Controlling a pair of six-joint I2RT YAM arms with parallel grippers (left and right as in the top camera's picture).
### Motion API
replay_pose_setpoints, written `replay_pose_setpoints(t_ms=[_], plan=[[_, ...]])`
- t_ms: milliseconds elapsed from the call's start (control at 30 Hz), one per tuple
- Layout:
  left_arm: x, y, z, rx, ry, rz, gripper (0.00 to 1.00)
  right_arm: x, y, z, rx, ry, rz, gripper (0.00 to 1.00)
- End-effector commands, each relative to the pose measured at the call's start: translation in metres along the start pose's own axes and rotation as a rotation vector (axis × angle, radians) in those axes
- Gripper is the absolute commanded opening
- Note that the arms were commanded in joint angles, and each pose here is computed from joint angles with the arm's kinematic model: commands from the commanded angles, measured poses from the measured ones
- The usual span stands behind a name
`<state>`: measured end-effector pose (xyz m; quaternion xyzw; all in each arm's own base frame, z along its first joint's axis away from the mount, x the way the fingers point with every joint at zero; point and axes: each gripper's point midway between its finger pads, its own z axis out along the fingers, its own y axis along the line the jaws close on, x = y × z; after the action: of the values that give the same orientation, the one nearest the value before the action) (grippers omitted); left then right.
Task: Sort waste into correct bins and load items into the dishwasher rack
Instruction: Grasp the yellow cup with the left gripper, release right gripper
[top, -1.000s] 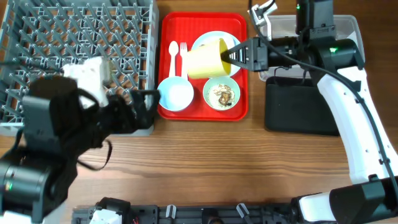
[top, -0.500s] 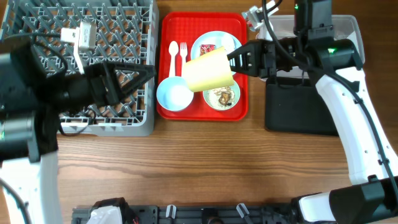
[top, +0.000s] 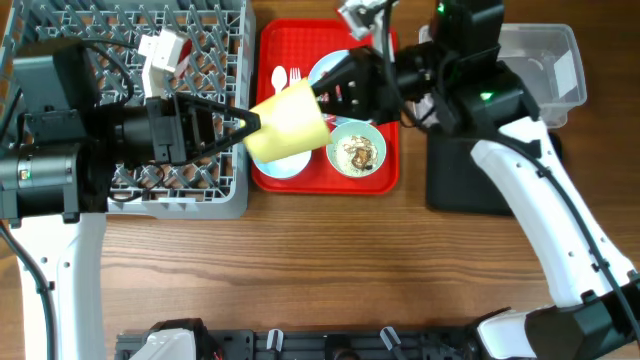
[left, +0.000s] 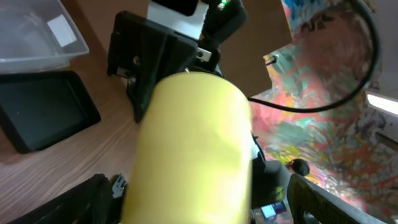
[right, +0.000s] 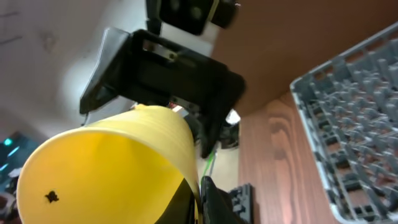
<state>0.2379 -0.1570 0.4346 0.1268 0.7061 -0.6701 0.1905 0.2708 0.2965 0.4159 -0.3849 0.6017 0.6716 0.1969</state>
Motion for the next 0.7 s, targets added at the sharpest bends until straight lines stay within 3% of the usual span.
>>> replay_pose_setpoints(t_ms=[0,333,667], plan=[[0.005,-0.010,0.001,0.013,0.010,0.038,0.91,-0.007,0.013,0.004,0.003,-0.010,0.053,0.04],[0.015,-0.015,0.012,0.039,0.059,0.027,0.87,-0.012,0.007,0.004,0.041,-0.041,0.067,0.04],[0.015,-0.015,0.014,0.037,0.063,0.028,0.73,-0.012,0.007,0.004,0.040,-0.040,0.072,0.04]])
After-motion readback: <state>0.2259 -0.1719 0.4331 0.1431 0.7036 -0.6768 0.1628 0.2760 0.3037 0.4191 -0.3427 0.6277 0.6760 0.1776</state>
